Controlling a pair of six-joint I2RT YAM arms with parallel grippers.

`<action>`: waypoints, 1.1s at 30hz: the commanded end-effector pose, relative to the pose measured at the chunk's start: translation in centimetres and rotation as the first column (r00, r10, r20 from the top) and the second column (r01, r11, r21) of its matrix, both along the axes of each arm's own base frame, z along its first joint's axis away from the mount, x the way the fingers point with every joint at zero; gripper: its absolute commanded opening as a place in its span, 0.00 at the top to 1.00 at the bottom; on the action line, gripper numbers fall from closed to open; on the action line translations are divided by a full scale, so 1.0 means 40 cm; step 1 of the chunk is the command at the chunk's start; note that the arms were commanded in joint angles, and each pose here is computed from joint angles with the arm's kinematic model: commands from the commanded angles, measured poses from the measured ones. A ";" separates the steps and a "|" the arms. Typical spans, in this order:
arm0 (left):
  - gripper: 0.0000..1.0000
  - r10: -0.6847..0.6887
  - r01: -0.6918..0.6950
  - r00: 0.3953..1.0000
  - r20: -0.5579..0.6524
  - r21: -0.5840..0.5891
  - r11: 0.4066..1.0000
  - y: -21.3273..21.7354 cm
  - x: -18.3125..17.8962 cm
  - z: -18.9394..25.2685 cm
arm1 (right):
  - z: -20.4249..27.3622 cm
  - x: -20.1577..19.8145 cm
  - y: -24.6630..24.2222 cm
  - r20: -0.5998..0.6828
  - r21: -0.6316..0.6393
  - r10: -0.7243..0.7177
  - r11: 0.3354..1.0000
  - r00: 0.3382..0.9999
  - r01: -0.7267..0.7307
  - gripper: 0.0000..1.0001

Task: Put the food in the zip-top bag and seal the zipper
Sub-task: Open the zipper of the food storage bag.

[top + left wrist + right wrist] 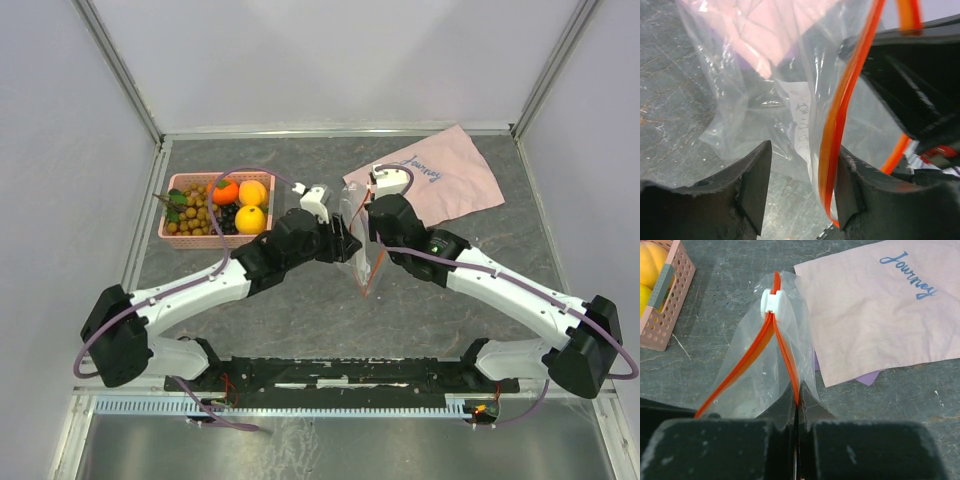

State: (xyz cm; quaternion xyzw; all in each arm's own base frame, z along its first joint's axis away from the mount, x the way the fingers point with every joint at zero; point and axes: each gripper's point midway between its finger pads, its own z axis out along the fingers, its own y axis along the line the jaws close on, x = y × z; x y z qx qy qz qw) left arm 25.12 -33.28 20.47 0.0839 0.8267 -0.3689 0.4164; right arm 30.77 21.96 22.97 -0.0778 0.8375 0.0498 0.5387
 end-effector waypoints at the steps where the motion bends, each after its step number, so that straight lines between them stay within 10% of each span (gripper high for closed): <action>1: 0.49 0.071 -0.070 0.997 0.036 -0.026 0.997 -0.020 0.047 0.028 | 0.009 0.004 -0.005 0.018 0.005 -0.025 1.000 1.000 0.025 0.98; 10: 0.94 0.219 -0.232 0.971 0.101 0.150 0.961 0.101 0.074 0.004 | -0.013 0.004 -0.099 0.023 -0.132 -0.112 0.985 0.993 0.114 0.98; 15: 0.97 0.278 -0.303 0.950 0.142 0.207 0.930 0.162 0.079 0.008 | -0.015 0.006 -0.124 0.018 -0.147 -0.124 0.981 0.992 0.125 0.98; 33: 0.37 0.086 -0.087 0.985 0.147 0.002 0.996 0.081 0.007 0.131 | 0.001 0.024 -0.079 0.015 -0.100 -0.083 0.991 0.996 0.084 0.98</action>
